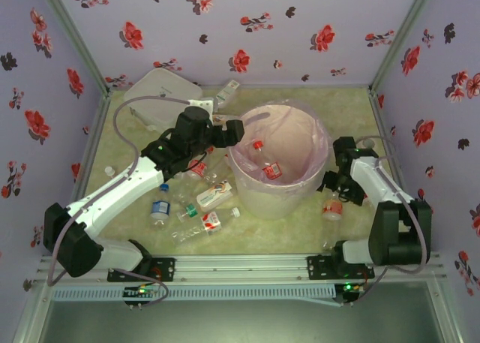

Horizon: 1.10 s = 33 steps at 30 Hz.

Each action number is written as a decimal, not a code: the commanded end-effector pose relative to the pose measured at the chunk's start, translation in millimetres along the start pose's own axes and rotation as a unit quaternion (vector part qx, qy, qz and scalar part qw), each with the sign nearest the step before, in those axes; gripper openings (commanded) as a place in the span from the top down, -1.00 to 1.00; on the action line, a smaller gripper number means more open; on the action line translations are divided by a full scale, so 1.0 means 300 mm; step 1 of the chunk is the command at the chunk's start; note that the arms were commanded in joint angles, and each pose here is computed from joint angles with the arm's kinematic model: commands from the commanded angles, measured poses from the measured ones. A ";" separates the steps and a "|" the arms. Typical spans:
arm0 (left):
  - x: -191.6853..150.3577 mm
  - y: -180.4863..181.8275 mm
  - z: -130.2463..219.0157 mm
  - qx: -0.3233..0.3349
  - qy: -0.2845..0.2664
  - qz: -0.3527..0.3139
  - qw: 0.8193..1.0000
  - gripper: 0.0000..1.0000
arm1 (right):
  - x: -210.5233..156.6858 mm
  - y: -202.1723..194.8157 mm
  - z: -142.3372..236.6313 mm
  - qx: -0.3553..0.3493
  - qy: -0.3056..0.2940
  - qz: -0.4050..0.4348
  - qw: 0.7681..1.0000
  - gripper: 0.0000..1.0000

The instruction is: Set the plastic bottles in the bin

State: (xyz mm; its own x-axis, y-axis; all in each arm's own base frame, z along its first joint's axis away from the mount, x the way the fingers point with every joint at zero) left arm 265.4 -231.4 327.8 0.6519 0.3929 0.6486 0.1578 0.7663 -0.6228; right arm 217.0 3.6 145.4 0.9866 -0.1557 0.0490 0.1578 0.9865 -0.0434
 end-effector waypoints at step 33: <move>-0.021 0.074 0.005 0.049 0.005 -0.015 0.999 -0.88 | 0.127 -0.023 0.194 0.014 -0.114 -0.044 0.992 0.17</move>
State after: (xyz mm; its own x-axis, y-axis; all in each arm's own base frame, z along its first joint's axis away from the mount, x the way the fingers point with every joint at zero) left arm 265.3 -228.3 327.4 0.6459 0.4007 0.6498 0.1563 0.7638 -0.6262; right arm 250.4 3.1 170.1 0.9538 -0.2292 0.1944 0.2263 0.9733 0.0373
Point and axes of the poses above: each hand's point on the last joint's axis, 136 mm out from that joint toward the fingers, its own z axis back along the fingers, its own y axis along the line the jaws close on, x = y × z, the point moved 9 cm from there along z, back along the fingers, and after that the axes turned 15 degrees about z, right-handed, at the moved point
